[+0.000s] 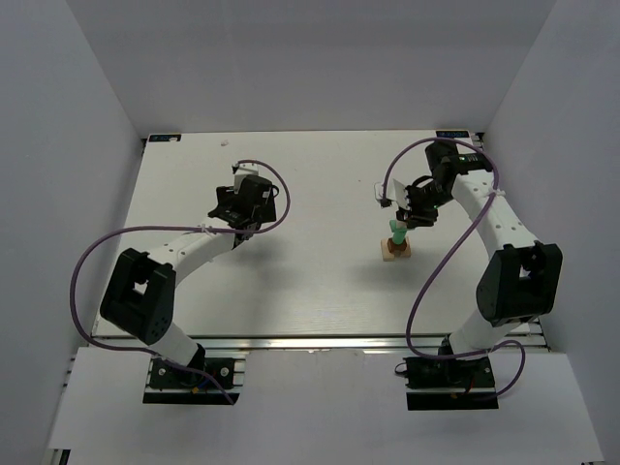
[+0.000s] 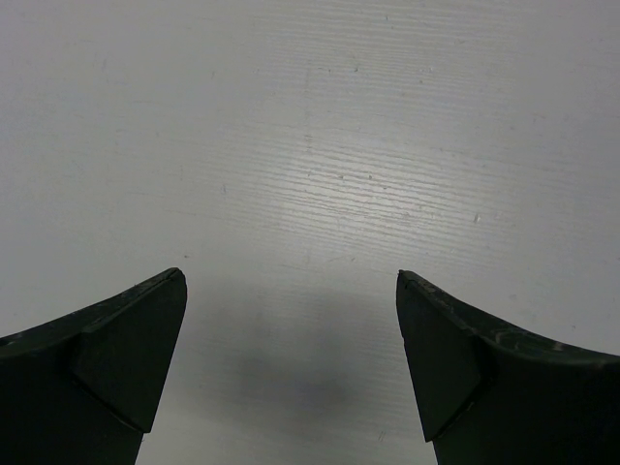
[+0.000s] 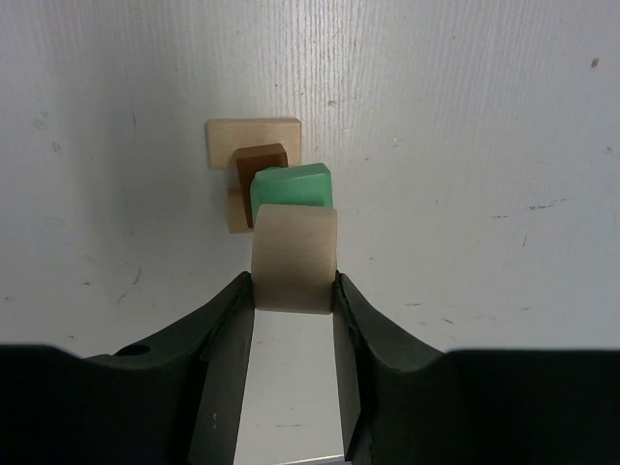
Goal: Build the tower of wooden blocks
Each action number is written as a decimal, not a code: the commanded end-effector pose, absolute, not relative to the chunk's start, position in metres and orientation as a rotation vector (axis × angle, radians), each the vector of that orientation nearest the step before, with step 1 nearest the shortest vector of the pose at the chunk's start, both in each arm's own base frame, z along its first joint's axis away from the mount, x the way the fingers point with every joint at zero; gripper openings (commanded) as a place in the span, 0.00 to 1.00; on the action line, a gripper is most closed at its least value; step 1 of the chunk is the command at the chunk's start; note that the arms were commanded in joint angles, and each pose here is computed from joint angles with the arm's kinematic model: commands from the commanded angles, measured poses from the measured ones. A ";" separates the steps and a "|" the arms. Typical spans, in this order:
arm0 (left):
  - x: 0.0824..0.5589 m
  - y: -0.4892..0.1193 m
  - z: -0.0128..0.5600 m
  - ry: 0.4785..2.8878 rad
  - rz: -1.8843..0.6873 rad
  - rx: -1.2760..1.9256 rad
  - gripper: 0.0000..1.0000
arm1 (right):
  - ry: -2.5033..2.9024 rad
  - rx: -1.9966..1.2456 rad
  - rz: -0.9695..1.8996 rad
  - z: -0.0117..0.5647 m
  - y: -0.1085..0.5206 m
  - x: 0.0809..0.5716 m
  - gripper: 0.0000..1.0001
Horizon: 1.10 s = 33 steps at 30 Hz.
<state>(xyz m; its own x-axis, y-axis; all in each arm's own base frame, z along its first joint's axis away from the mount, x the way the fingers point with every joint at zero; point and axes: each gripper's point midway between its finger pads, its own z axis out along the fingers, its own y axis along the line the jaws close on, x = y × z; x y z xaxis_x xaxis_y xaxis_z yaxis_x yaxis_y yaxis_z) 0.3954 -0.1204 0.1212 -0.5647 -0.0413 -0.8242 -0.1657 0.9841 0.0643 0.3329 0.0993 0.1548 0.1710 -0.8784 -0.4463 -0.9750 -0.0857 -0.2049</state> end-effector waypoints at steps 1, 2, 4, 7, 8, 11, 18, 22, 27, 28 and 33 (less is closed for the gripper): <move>0.402 -0.121 0.136 2.139 0.151 -0.174 0.98 | 1.735 -1.988 0.303 0.153 0.102 0.337 0.36; 0.402 -0.121 0.136 2.139 0.154 -0.171 0.98 | 1.740 -1.991 0.309 0.153 0.101 0.335 0.36; 0.401 -0.120 0.136 2.138 0.156 -0.172 0.98 | 1.731 -1.991 0.319 0.153 0.103 0.335 0.36; 0.402 -0.121 0.135 2.138 0.154 -0.170 0.98 | 1.718 -1.995 0.331 0.154 0.104 0.333 0.38; 0.402 -0.121 0.135 2.140 0.154 -0.169 0.98 | 1.716 -1.998 0.331 0.154 0.104 0.332 0.38; 0.403 -0.121 0.135 2.141 0.154 -0.170 0.98 | 1.716 -1.998 0.331 0.152 0.104 0.332 0.38; 0.402 -0.121 0.134 2.143 0.159 -0.166 0.98 | 1.714 -1.992 0.339 0.152 0.105 0.331 0.39; 0.403 -0.121 0.134 2.142 0.155 -0.168 0.98 | 1.718 -1.989 0.334 0.148 0.105 0.332 0.40; 0.403 -0.123 0.133 2.146 0.149 -0.166 0.98 | 1.722 -1.987 0.334 0.148 0.105 0.333 0.42; 0.403 -0.123 0.132 2.148 0.149 -0.165 0.98 | 1.718 -1.988 0.334 0.149 0.105 0.333 0.42; 0.404 -0.124 0.133 2.147 0.142 -0.163 0.98 | 1.715 -1.982 0.332 0.150 0.104 0.336 0.43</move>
